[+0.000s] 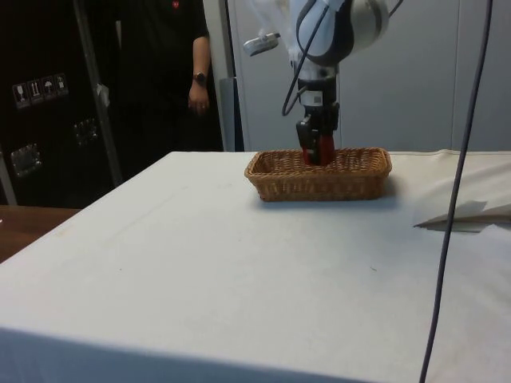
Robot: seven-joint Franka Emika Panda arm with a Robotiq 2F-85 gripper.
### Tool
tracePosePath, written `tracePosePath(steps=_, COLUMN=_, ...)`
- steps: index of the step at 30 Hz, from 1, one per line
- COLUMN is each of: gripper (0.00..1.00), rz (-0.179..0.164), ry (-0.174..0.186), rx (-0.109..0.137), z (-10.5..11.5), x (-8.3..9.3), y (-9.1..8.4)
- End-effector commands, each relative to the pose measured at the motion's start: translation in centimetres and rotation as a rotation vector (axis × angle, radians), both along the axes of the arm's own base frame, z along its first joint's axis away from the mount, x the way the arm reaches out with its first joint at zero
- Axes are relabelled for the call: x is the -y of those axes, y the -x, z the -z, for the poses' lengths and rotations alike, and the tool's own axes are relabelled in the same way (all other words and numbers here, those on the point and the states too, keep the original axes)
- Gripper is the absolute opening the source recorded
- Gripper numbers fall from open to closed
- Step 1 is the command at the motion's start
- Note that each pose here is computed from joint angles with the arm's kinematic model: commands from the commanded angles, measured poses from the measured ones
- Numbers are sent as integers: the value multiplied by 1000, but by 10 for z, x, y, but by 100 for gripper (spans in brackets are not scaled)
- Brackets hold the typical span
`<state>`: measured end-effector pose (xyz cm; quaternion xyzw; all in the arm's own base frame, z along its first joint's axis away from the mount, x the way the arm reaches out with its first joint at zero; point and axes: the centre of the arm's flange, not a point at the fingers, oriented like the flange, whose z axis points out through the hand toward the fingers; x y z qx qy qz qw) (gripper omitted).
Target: Pick up the cube and place it into the basket.
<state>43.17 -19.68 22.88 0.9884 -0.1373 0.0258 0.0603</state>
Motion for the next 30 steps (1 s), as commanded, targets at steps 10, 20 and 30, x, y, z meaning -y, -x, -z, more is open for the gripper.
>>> tracePosePath(steps=10, gripper=2, rz=8, ry=12, rx=38, z=12, x=-3, y=-2)
tracePosePath(steps=20, gripper=2, rz=24, ry=25, rx=50, z=22, x=-1, y=-4)
tracePosePath(steps=30, gripper=2, rz=45, ry=10, rx=67, z=22, x=3, y=-9)
